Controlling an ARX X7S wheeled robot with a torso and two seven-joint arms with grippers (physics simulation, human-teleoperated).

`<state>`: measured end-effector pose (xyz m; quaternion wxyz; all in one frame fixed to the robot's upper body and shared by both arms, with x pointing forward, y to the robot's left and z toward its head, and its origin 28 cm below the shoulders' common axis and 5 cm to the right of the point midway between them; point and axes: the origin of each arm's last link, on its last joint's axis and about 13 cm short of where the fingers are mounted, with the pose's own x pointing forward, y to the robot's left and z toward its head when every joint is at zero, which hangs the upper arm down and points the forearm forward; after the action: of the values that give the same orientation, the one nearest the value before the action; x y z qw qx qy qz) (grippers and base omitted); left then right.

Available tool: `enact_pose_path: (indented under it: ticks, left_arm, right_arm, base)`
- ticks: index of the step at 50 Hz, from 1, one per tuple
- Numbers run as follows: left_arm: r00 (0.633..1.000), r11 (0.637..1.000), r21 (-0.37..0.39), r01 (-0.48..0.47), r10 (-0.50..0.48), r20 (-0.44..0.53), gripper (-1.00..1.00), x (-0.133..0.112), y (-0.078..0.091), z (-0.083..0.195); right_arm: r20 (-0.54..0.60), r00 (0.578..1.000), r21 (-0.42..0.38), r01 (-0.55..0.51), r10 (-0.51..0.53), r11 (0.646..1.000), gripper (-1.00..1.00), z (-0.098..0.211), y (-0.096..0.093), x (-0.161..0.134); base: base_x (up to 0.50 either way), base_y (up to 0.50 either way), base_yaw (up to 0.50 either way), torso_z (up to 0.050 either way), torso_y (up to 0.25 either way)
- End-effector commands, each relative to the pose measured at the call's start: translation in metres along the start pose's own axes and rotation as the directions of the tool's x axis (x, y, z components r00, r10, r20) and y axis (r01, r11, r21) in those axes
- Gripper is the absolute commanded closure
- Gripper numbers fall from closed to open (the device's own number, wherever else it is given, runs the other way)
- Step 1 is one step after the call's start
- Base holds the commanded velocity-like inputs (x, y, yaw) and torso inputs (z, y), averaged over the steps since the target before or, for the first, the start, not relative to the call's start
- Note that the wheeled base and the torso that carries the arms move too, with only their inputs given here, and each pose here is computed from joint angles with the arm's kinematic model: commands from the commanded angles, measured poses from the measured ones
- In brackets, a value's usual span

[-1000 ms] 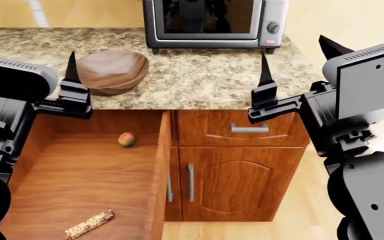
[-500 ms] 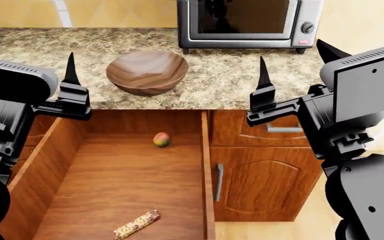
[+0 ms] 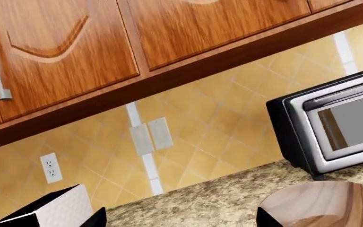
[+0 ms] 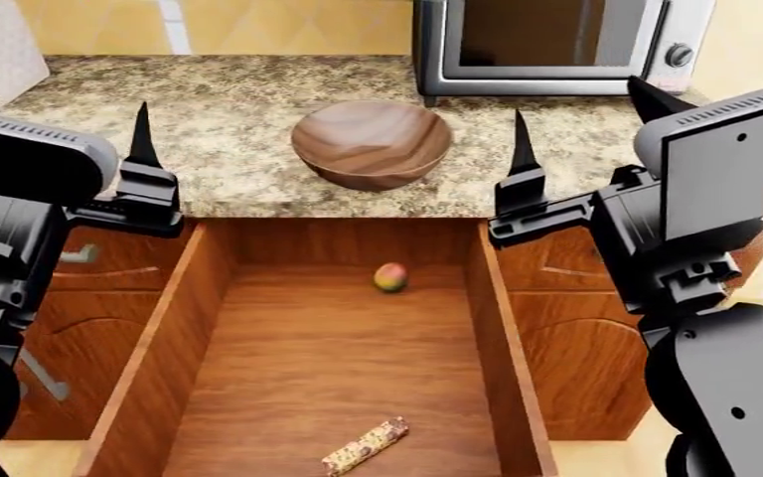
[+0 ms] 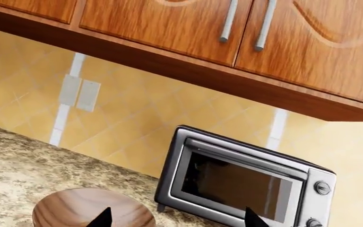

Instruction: Place the bar in the bowl and close the drawer.

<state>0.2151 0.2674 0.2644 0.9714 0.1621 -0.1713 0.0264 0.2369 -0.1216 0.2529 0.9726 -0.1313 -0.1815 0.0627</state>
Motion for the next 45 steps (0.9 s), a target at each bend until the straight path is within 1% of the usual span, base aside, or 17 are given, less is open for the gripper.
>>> enact_pose_path:
  ticks: [1,4,8,16,25,45]
  left_arm:
    - [1.000,1.000,0.014,0.017,-0.017,0.005,-1.00,0.009,0.003,0.006]
    - [0.999,0.999,0.017,0.032,-0.032,0.004,-1.00,0.017,0.003,0.006]
    - [0.999,0.999,0.016,0.048,-0.048,0.005,-1.00,0.025,0.002,0.007]
    - [0.999,0.999,0.025,0.047,-0.047,0.017,-1.00,0.027,0.005,0.011]
    - [0.999,0.999,0.027,0.040,-0.041,0.027,-1.00,0.026,0.005,0.011]
    - [0.999,0.999,0.036,0.022,-0.023,0.035,-1.00,0.024,0.008,0.011]
  right_arm:
    - [0.005,1.000,-0.011,-0.010,0.010,1.000,-1.00,0.006,-0.001,0.007]
    - [0.008,1.000,-0.014,-0.013,0.013,1.000,-1.00,0.007,-0.002,0.013]
    - [0.014,1.000,-0.009,-0.011,0.012,1.000,-1.00,0.011,-0.004,0.023]
    - [0.037,0.999,-0.009,-0.028,0.028,1.000,-1.00,0.023,-0.006,0.037]
    - [0.035,0.999,0.009,-0.021,0.020,1.000,-1.00,0.022,-0.008,0.036]
    - [0.019,0.999,-0.002,-0.043,0.043,0.999,-1.00,0.020,-0.005,0.034]
  base:
    - [0.00,0.37,0.00,0.050,0.004]
    - [0.00,0.37,0.00,0.050,0.007]
    - [0.00,0.36,0.00,0.006,0.000]
    - [0.05,0.05,0.00,0.000,0.000]
    - [0.13,0.00,0.00,0.000,0.000]
    - [0.21,-0.01,0.00,0.000,0.000]
